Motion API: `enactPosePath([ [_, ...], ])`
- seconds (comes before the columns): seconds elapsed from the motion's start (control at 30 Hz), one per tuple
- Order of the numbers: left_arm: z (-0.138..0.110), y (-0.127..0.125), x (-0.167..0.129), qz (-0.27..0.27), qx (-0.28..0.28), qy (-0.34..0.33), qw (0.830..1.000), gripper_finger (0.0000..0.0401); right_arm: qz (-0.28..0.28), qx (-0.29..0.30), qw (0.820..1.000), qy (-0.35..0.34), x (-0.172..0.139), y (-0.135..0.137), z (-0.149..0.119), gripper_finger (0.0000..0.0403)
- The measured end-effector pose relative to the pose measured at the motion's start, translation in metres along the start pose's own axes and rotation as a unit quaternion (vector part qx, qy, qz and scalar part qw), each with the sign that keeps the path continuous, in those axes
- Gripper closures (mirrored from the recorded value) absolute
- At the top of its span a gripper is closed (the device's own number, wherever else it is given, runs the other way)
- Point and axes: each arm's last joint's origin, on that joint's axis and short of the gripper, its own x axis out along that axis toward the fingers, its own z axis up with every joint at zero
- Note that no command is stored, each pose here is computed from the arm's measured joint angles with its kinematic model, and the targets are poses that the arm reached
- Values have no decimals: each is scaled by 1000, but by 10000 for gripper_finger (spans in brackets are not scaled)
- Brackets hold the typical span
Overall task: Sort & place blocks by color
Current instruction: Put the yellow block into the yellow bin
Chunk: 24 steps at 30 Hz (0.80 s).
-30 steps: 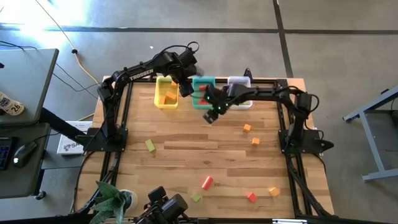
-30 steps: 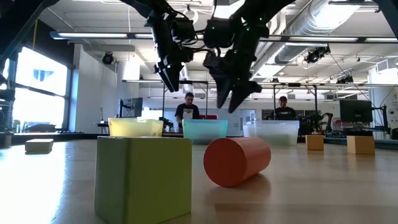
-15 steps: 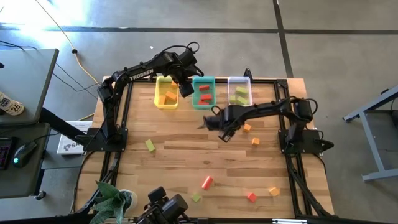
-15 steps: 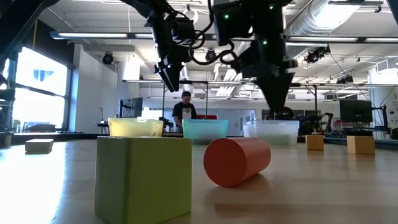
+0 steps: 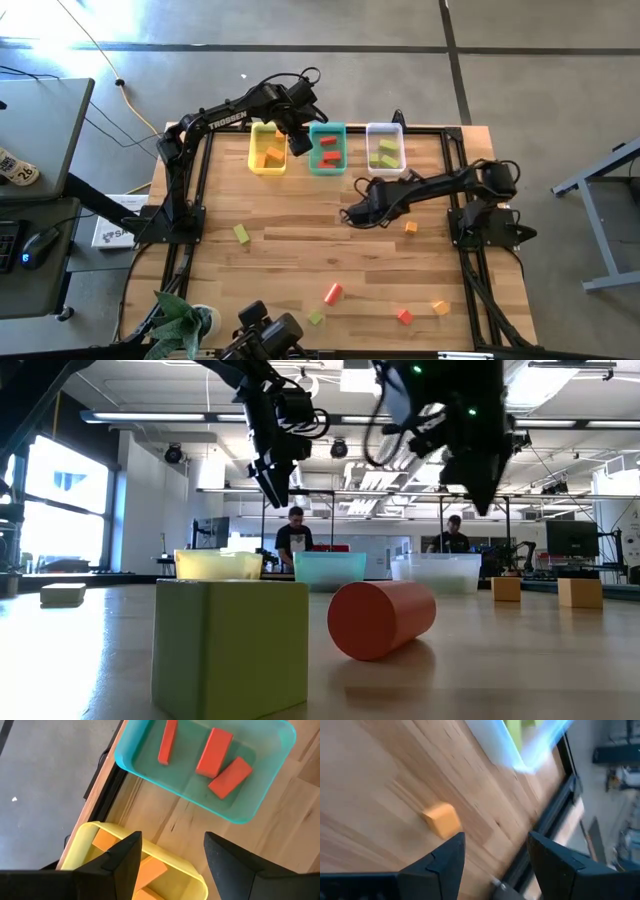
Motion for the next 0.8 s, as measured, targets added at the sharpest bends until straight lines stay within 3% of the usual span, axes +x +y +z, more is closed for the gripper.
enactPosePath([
  [0.17,0,0,0,-3,-9,-2,1000,199,29,32,999,3,7,-26,-27,203],
  [0.33,1,0,0,-3,-11,-3,1000,199,139,84,986,-26,16,-52,-50,203],
  [0.57,1,-3,0,-5,-8,-4,1000,199,295,209,930,-66,32,-80,-65,203],
  [0.7,2,-5,0,-7,-4,-5,1000,199,333,298,891,-82,39,-88,-65,203],
  [0.8,2,-8,0,-8,-1,-5,1000,199,343,334,874,-79,43,-91,-61,201],
])
